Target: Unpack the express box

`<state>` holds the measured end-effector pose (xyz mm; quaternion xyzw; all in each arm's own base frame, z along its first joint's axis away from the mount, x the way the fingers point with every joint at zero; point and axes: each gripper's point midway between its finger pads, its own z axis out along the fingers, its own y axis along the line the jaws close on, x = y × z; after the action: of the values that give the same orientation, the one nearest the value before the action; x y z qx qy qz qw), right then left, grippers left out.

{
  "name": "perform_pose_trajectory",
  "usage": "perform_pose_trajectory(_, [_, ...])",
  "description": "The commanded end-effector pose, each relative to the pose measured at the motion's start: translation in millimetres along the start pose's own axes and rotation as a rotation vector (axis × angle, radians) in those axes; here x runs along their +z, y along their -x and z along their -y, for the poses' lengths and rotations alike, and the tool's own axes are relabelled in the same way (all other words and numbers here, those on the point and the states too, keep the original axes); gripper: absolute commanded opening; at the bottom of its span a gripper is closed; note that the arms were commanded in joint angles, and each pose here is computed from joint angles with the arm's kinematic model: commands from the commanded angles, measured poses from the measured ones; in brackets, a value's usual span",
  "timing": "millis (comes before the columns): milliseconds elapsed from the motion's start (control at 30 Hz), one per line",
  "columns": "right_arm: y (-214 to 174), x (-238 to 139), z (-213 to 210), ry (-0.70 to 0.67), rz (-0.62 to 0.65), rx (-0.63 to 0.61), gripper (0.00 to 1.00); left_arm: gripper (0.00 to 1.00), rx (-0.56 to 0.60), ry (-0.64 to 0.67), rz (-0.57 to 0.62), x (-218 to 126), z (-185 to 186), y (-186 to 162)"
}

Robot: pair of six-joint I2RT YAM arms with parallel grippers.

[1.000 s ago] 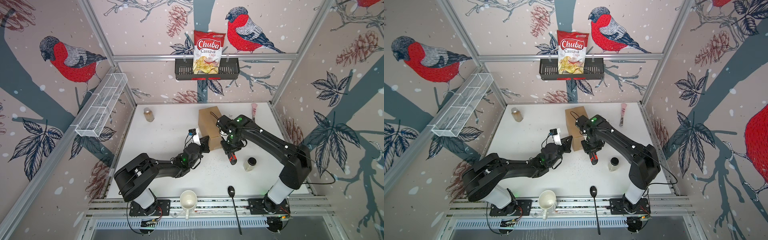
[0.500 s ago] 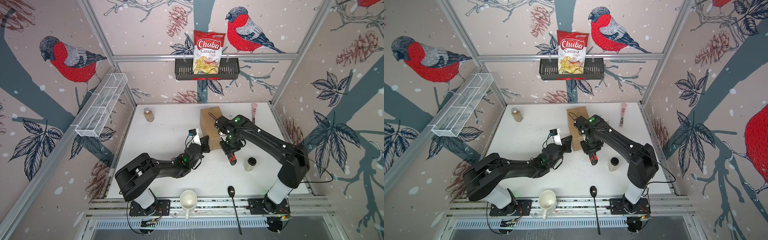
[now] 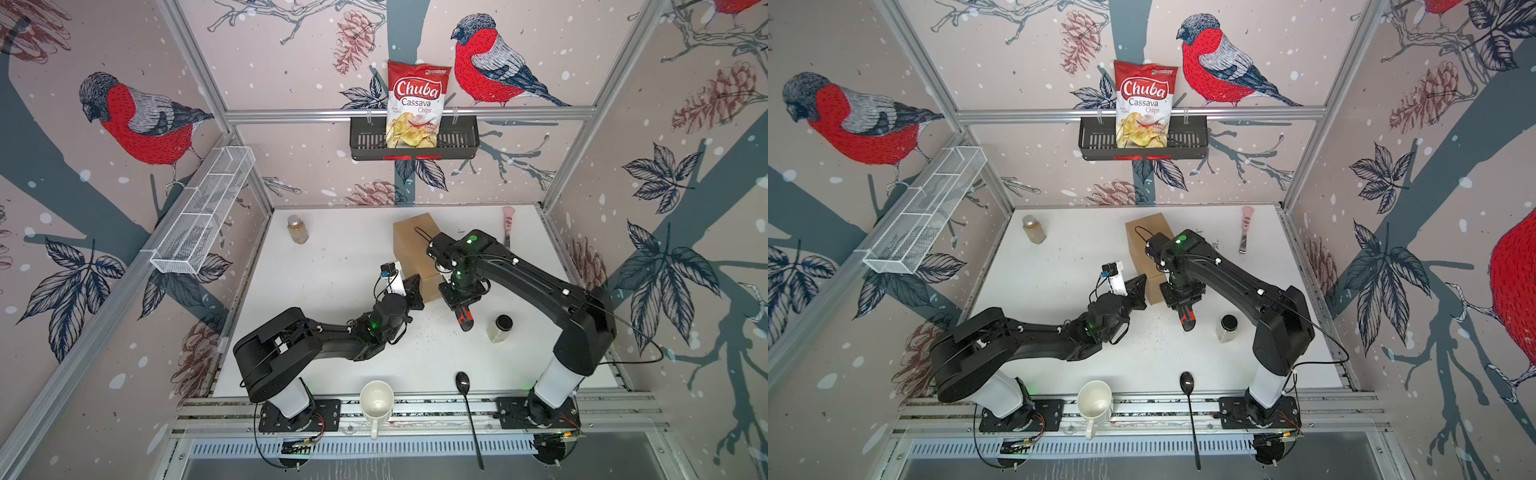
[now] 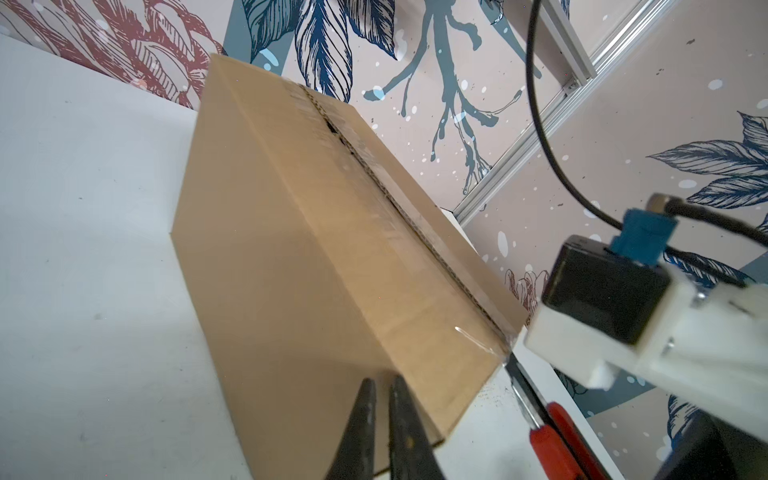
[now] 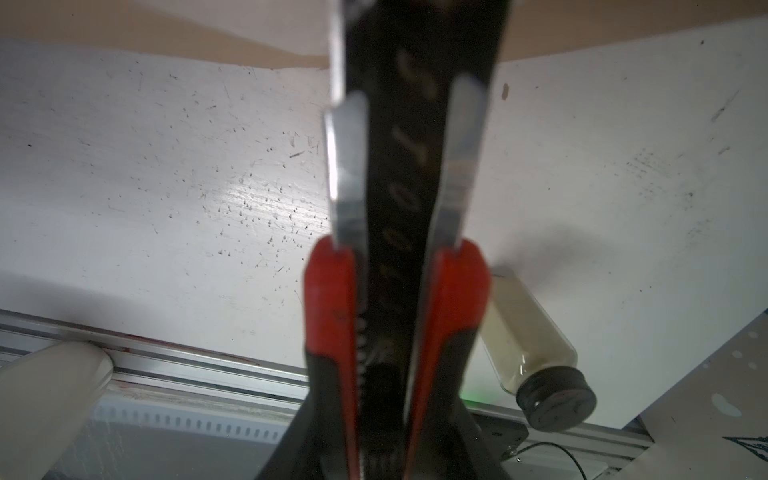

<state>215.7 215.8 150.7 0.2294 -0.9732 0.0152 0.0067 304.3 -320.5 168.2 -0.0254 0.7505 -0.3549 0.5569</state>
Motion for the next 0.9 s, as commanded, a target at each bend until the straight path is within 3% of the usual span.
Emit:
perform_pose_trajectory(0, [5.2,-1.7,-20.2,0.089,0.022,-0.082,0.00,0.12,-0.034,-0.137,0.064,-3.6,34.5,16.8])
perform_pose_trajectory(533, [4.0,-0.7,-26.1,0.088,0.019,-0.099,0.00,0.12,-0.019,-0.133,0.101,1.5,42.5,24.9])
perform_pose_trajectory(867, [5.4,-2.6,-34.2,0.153,0.003,-0.083,0.00,0.12,-0.017,-0.083,0.118,-7.3,23.8,22.6])
